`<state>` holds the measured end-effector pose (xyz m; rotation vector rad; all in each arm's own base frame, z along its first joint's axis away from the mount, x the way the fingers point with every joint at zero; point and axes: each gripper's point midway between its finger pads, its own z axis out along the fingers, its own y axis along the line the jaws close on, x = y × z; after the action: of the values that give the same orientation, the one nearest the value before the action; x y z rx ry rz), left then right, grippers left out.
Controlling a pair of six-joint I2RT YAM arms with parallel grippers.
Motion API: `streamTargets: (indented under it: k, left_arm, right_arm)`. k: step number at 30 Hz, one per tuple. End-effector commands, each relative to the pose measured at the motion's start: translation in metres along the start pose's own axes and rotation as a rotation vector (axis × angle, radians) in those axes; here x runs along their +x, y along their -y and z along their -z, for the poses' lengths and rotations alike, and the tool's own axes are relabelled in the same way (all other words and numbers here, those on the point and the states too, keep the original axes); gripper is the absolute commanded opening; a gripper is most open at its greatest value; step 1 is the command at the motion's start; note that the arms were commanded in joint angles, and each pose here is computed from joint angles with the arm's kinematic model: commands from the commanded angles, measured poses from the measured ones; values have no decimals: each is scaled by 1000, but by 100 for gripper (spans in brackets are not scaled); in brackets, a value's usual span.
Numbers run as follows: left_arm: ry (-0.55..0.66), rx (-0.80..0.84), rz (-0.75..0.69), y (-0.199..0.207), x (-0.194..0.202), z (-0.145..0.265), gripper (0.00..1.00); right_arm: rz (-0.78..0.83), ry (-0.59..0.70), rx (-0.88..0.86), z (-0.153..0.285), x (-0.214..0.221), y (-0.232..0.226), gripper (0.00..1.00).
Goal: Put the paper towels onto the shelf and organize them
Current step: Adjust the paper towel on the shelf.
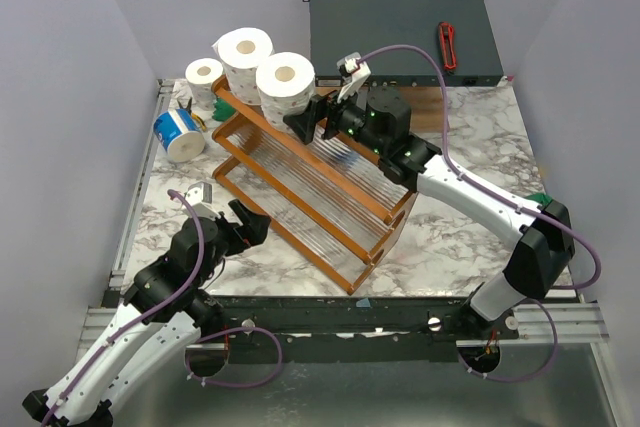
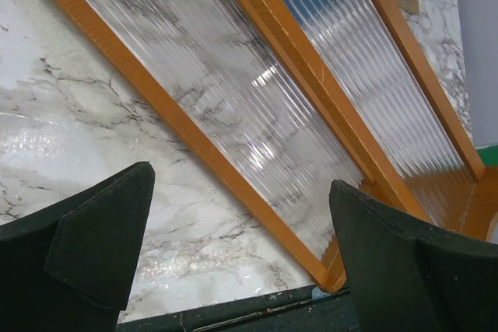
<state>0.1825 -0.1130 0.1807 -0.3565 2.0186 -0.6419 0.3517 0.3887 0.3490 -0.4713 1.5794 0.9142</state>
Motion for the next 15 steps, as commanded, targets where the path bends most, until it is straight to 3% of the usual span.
streamTargets:
  k: [1, 10, 15]
  left_arm:
    - [-2, 24, -2, 4, 0, -1, 99]
    - [2, 26, -12, 6, -3, 1, 99]
    - [8, 19, -18, 5, -5, 0, 98]
  right_arm:
    - [-12, 23, -36, 3, -15, -14, 98]
    - [-17, 52, 40, 64, -41, -13, 100]
    - [-87, 130, 225, 122, -58, 11, 100]
